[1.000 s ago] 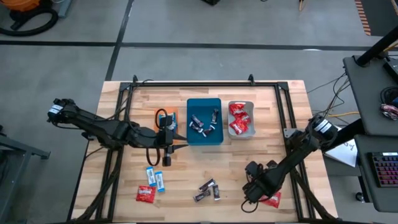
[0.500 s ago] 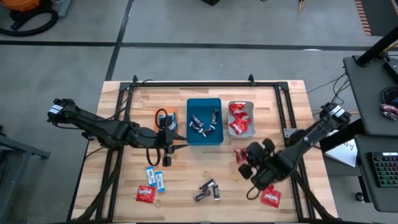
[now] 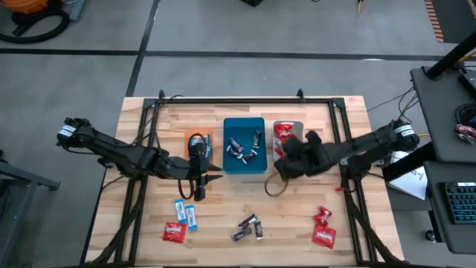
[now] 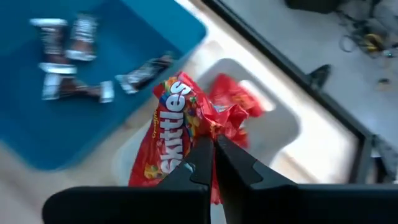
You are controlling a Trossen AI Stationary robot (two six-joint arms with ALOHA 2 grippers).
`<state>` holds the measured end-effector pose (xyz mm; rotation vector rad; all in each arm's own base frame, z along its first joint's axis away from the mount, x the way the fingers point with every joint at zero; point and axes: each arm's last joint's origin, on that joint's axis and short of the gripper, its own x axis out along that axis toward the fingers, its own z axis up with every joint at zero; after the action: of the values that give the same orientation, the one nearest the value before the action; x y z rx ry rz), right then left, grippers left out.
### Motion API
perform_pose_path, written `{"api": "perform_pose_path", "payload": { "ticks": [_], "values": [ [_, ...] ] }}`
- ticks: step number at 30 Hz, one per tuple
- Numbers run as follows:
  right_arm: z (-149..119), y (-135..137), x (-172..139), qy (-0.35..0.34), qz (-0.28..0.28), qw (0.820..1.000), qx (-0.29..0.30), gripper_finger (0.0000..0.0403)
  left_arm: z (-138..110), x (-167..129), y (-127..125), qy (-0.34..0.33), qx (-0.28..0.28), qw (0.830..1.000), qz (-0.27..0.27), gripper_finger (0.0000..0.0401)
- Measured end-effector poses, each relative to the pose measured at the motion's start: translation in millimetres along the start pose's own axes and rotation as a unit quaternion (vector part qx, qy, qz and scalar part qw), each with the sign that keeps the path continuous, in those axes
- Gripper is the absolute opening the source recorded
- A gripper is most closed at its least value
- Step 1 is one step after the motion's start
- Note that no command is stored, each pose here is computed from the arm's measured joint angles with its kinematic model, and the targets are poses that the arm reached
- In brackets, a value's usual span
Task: Sort candy
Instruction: Put the red candy into the gray bin, then put the brown chocolate bar into the blue bin
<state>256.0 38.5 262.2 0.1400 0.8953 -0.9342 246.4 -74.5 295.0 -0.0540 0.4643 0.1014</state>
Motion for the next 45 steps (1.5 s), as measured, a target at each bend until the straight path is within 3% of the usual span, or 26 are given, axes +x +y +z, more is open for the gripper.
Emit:
{"api": "perform_pose_path", "payload": {
  "ticks": [9, 15, 25, 33, 40, 45],
  "values": [
    [28.6, -34.6, 41.7, 0.062, -0.052, 0.997, 0.0, 0.0008, -14.3, -2.8, -1.7, 0.063, -0.048, 0.997, 0.01, 0.0078],
    [37.1, -50.4, 63.0, 0.124, -0.037, 0.992, -0.005, 0.0008, -16.8, -4.7, -5.5, 0.071, -0.056, 0.996, 0.006, 0.0078],
    [39.1, -52.8, 66.4, 0.122, -0.04, 0.991, -0.021, 0.0009, -26.2, -9.5, -10.8, 0.108, -0.084, 0.991, 0.01, 0.0078],
    [39.0, -38.6, 55.5, 0.084, -0.004, 0.996, -0.038, 0.0009, -44.9, -19.0, -12.4, 0.188, -0.156, 0.968, 0.049, 0.0078],
    [34.3, -29.1, 37.5, 0.058, 0.027, 0.997, -0.053, 0.0009, -54.7, -29.9, -28.3, 0.245, -0.249, 0.937, 0.017, 0.0078],
    [29.4, -18.9, 26.9, 0.041, 0.051, 0.996, -0.067, 0.0009, -60.0, -39.7, -43.4, 0.257, -0.275, 0.927, -0.002, 0.0078]
  ]
}}
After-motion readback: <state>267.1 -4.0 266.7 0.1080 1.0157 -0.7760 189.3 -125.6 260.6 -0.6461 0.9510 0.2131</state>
